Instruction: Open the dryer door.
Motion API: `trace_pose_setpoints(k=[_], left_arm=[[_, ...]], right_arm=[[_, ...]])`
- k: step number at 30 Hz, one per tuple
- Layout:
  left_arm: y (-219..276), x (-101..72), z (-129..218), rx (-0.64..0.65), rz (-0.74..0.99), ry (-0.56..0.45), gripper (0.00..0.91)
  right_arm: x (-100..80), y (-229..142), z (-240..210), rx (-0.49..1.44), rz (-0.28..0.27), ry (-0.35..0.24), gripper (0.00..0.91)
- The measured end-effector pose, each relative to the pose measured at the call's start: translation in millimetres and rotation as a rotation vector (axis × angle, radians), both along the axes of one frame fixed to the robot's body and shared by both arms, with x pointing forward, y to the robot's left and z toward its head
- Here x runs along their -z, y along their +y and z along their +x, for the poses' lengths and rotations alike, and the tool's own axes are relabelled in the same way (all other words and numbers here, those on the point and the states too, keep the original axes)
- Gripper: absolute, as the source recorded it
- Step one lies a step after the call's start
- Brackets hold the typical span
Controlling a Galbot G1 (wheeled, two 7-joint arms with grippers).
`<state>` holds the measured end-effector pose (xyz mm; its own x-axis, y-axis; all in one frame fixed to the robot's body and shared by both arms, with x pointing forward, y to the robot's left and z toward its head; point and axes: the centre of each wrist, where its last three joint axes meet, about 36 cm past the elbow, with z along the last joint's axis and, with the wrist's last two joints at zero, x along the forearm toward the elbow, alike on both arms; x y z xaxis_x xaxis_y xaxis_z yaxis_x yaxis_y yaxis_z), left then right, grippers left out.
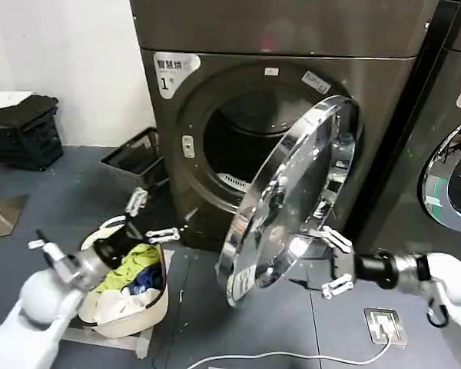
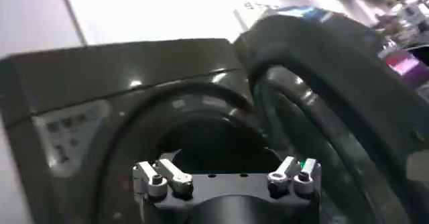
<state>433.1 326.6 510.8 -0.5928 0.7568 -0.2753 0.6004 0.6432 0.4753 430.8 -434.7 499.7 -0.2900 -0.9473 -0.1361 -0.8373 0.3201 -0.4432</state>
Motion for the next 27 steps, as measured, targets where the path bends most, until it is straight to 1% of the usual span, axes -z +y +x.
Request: trace_pose_setpoints(k=[4, 6, 8, 10, 16, 18, 23, 27], left_arm=[[-14, 3.2, 13, 0.054, -0.004, 0.013, 0.907], [-19, 3.1, 18, 0.081, 0.003, 0.017, 0.907], [-24, 4.2, 22, 0.103, 0.008, 0.022, 0.907], [-29, 5.3, 25, 0.123, 0.013, 0.026, 0.907], [-48, 9.1, 33, 0.183, 0.019, 0.040, 0.907], [-55, 8.7, 35, 0.205, 0.018, 0.041, 0.907], [-76, 11.3, 42, 0.254, 0.014, 0.046, 0.907], [-96, 15.0, 47, 0.299, 0.008, 0.052, 0.907]], right_arm=[[-2.0, -26, -38, 0.197, 0.017, -0.029, 0.907], [0.2, -35, -59, 0.289, 0.030, -0.042, 0.907], [4.1, -43, -81, 0.383, 0.057, -0.050, 0.907], [8.2, -52, -104, 0.486, 0.068, -0.063, 0.907], [11.0, -72, -169, 0.823, 0.071, -0.094, 0.907], [9.9, -77, -188, 0.936, 0.058, -0.090, 0.907], [9.3, -91, -236, 1.279, -0.001, -0.055, 0.907], [10.4, -95, -267, 1.483, -0.017, -0.028, 0.907]])
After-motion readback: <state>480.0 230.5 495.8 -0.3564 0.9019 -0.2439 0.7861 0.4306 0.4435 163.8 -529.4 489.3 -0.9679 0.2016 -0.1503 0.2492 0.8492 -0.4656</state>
